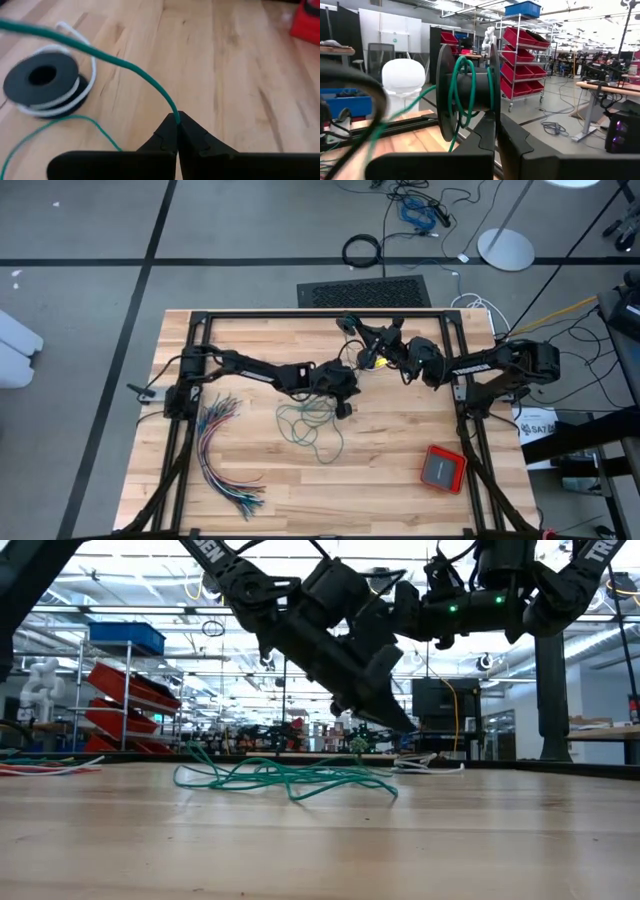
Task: Coil cords
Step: Coil the green wire onto the spool
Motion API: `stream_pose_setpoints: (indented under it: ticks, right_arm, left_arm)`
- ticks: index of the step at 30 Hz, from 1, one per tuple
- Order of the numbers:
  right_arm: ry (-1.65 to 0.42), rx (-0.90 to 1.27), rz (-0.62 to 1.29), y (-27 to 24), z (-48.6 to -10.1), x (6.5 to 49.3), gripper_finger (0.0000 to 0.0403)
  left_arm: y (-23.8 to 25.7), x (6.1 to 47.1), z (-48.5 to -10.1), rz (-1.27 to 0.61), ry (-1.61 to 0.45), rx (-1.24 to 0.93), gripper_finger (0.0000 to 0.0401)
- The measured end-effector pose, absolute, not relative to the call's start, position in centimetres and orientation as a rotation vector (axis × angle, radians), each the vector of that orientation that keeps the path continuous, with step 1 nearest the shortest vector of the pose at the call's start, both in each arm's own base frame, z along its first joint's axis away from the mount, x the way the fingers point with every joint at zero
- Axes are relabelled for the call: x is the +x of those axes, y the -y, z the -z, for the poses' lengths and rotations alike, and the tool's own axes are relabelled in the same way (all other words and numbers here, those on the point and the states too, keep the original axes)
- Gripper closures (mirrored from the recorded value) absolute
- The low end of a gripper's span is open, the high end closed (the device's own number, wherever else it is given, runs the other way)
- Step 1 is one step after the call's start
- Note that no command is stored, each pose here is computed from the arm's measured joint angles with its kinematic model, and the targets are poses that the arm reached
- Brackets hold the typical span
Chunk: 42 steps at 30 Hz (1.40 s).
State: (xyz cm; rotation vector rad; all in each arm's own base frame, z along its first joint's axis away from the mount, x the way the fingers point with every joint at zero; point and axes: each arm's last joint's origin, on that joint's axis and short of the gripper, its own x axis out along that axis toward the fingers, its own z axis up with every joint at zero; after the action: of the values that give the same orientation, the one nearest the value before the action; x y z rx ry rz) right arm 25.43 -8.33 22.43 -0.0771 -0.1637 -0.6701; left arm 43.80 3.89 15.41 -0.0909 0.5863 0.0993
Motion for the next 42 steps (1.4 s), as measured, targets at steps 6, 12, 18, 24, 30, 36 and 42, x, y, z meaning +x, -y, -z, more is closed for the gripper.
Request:
stream_pose_setpoints:
  ticks: [6, 12, 18, 24, 30, 36, 42]
  right_arm:
    - [0.082, -0.095, 0.674, 8.5, -21.7, 25.5, 0.0403]
    - [0.038, -0.106, 0.68, 8.5, -21.4, 25.5, 0.0403]
    - [0.024, -0.116, 0.68, 8.6, -21.2, 25.5, 0.0403]
    - [0.001, -0.121, 0.677, 8.6, -21.0, 25.5, 0.0403]
    - [-0.006, -0.136, 0.673, 8.5, -21.0, 25.5, 0.0403]
    - [-0.02, -0.148, 0.669, 8.5, -21.1, 25.5, 0.0403]
    - [-0.019, -0.168, 0.668, 8.3, -22.1, 24.8, 0.0403]
  left_arm:
    - [-3.9, 44.5, -16.7, -0.075, -0.596, -0.068, 0.0401]
    - [-3.6, 44.6, -17.4, -0.023, -0.703, -0.037, 0.0401]
    - [-2.4, 43.9, -17.0, 0.091, -0.86, -0.026, 0.0401]
    - [-0.4, 43.1, -17.7, 0.171, -0.915, 0.05, 0.0401]
    - [-0.1, 42.9, -18.3, 0.167, -0.91, 0.069, 0.0395]
    - [-0.6, 42.9, -18.3, 0.135, -0.914, 0.075, 0.0328]
    - [-1.7, 42.8, -18.2, 0.068, -0.935, 0.057, 0.0236]
